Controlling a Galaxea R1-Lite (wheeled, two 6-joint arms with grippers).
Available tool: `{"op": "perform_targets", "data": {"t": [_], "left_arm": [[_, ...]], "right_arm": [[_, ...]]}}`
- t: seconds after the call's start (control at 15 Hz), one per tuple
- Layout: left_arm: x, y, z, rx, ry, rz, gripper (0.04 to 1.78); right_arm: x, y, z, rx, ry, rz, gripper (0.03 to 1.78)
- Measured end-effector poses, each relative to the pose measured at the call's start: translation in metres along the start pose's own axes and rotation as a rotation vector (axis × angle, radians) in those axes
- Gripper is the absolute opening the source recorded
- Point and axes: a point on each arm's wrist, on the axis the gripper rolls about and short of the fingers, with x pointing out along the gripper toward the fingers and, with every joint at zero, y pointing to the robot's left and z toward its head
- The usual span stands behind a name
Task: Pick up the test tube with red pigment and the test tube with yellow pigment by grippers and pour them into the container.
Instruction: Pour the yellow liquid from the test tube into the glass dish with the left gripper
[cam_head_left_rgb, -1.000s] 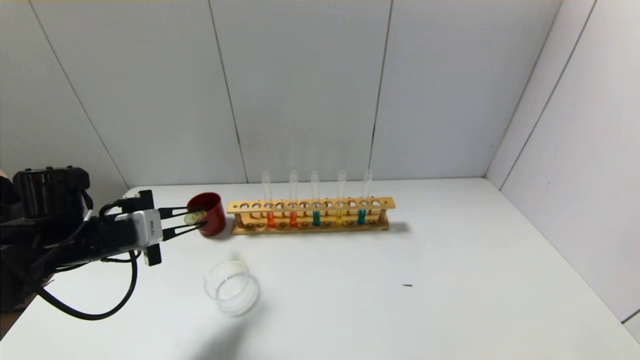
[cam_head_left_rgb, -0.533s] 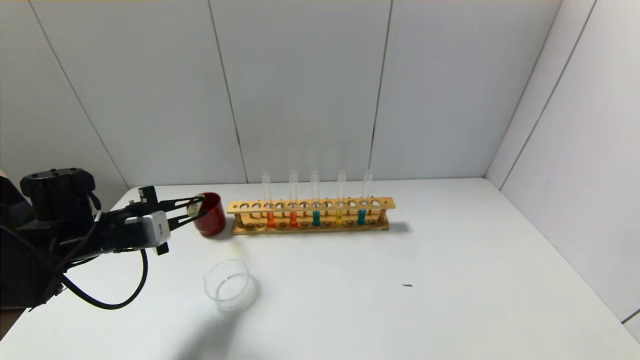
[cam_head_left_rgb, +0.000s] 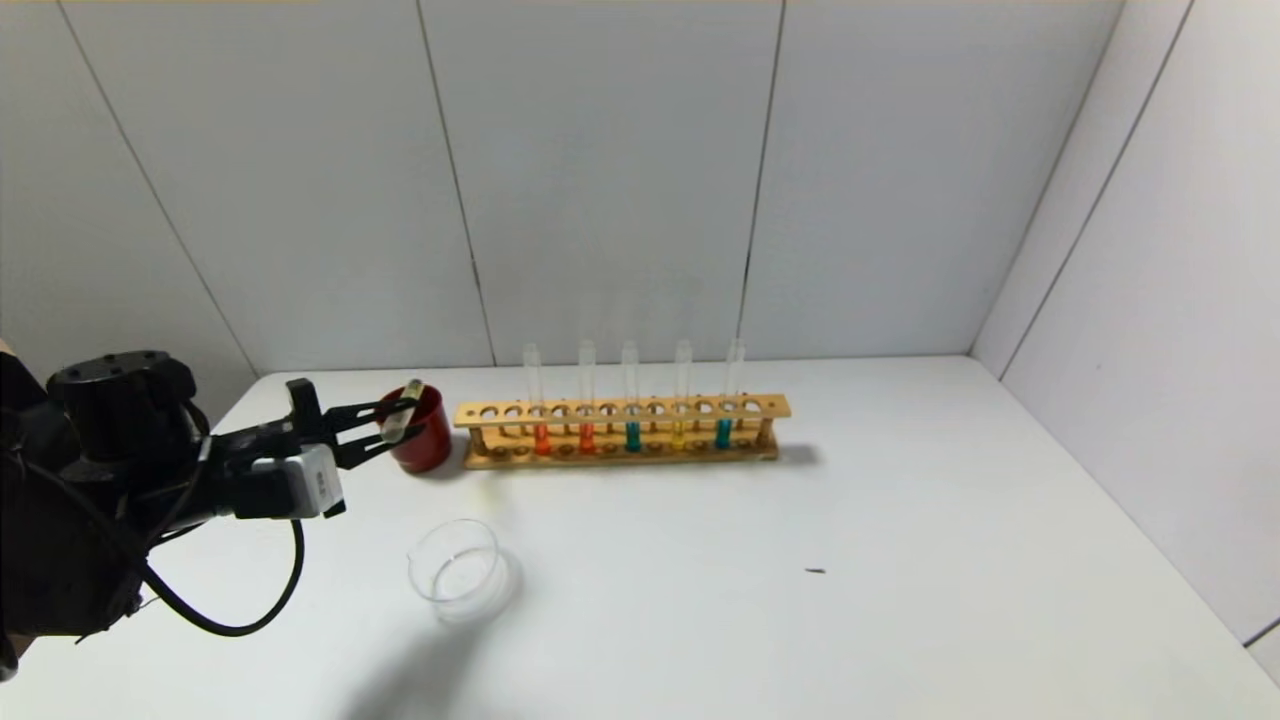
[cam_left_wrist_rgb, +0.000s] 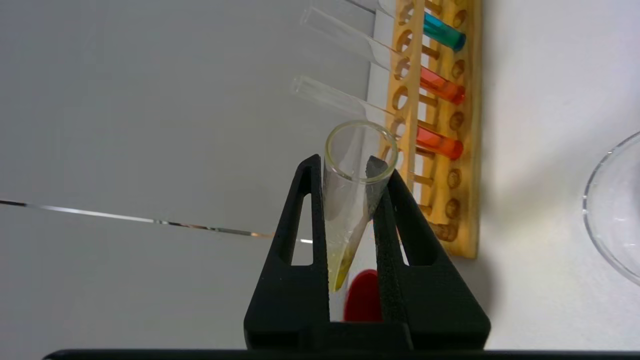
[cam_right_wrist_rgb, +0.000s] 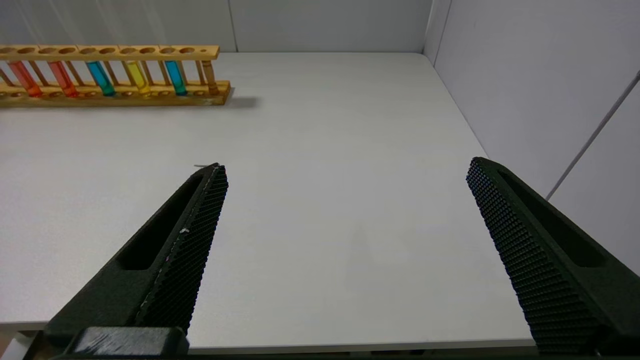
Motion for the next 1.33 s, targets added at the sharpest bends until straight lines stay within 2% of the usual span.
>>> {"op": "perform_targets", "data": {"t": [0.27,0.6,1.33], "left_arm": [[0.001,-0.005,-0.004,0.029,-0.037,-0.012,0.32],[0.006,-0.007,-0.009,0.076,-0.026,0.005,0.32],[0.020,-0.015,-0.017,0.278,-0.049,-0.015,0.32]], "right_arm": [[0.000,0.000,0.000,0.000,0.000,0.000,1.75],[0.000,0.000,0.000,0.000,0.000,0.000,1.75],[0.000,0.000,0.000,0.000,0.000,0.000,1.75]]}}
